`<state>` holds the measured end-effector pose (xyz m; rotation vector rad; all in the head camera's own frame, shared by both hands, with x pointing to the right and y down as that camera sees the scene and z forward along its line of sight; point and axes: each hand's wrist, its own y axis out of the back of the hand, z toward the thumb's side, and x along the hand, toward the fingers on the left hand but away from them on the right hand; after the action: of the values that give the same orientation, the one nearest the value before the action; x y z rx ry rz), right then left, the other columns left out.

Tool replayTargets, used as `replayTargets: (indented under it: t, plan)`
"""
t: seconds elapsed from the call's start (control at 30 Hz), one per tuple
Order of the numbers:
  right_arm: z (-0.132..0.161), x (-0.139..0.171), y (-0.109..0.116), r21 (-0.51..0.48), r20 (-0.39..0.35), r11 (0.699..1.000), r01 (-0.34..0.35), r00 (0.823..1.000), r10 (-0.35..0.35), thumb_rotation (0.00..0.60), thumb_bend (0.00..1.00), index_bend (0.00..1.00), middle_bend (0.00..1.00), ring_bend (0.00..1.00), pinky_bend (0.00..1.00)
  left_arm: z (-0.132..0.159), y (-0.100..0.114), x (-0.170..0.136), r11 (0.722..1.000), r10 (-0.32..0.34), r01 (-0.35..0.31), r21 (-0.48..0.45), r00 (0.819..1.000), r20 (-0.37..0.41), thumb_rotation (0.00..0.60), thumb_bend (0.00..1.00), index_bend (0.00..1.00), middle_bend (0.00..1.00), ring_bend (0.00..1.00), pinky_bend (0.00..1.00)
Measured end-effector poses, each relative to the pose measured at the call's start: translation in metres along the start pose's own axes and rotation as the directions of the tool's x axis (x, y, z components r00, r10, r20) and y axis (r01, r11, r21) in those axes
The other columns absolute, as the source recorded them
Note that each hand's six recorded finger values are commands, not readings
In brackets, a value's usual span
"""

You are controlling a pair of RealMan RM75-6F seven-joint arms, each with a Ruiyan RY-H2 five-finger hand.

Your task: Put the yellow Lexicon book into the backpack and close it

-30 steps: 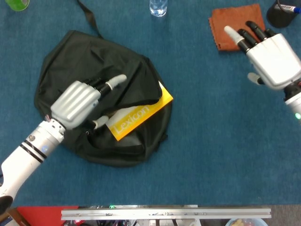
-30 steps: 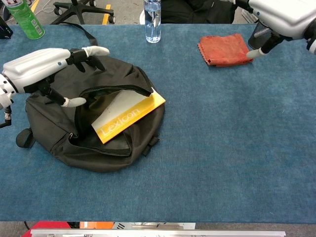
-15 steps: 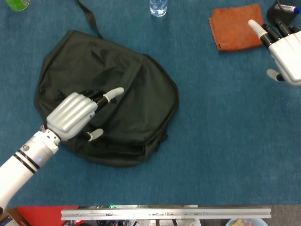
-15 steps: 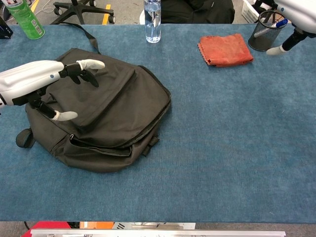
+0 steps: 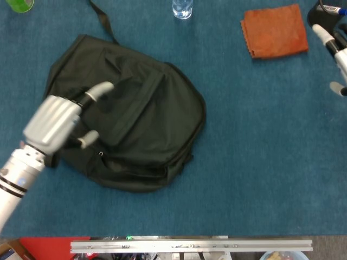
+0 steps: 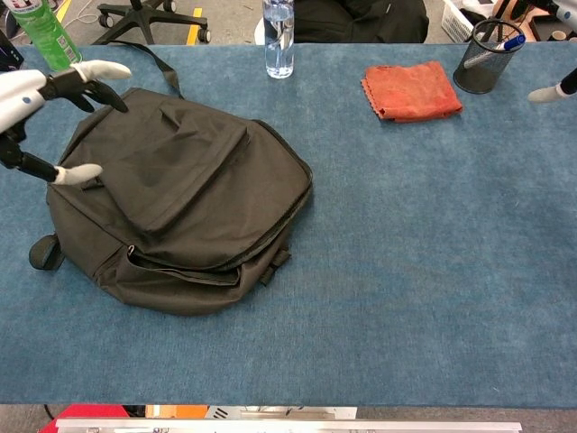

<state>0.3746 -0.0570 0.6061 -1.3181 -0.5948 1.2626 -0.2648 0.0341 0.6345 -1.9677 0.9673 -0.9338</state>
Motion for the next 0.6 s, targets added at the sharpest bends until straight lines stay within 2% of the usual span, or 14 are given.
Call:
replayTargets:
  t: [0.13,0.27,0.47,0.6]
  plan:
    - [-0.011,0.012,-0.006,-0.017,0.032,1.0,-0.011,0.999,0.011,0.6,0.01,0.2,0.32,0.21,0.44,-0.025,0.013,-0.005,0.997,0.082,-0.082,0.004,0.994,-0.078,0.6,0.22,0.14,0.28,0.22,0.26]
    - [-0.022,0.024,-0.012,-0.049,0.065,0.999,-0.01,0.998,0.014,0.6,0.1,0.23,0.35,0.22,0.44,-0.047,0.021,-0.014,0.99,0.138,-0.137,0.016,0.98,-0.143,0.6,0.22,0.16,0.29,0.22,0.26]
    - [-0.041,0.047,-0.02,-0.084,0.128,0.996,0.003,0.992,0.007,0.6,0.1,0.23,0.35,0.22,0.44,-0.076,0.032,-0.031,0.973,0.229,-0.213,0.094,0.947,-0.224,0.6,0.22,0.21,0.29,0.22,0.26]
    - [-0.051,0.068,-0.025,-0.101,0.164,0.995,0.001,0.986,0.016,0.6,0.1,0.23,0.35,0.22,0.44,-0.089,0.04,-0.048,0.951,0.295,-0.256,0.172,0.918,-0.265,0.6,0.22,0.23,0.29,0.22,0.26]
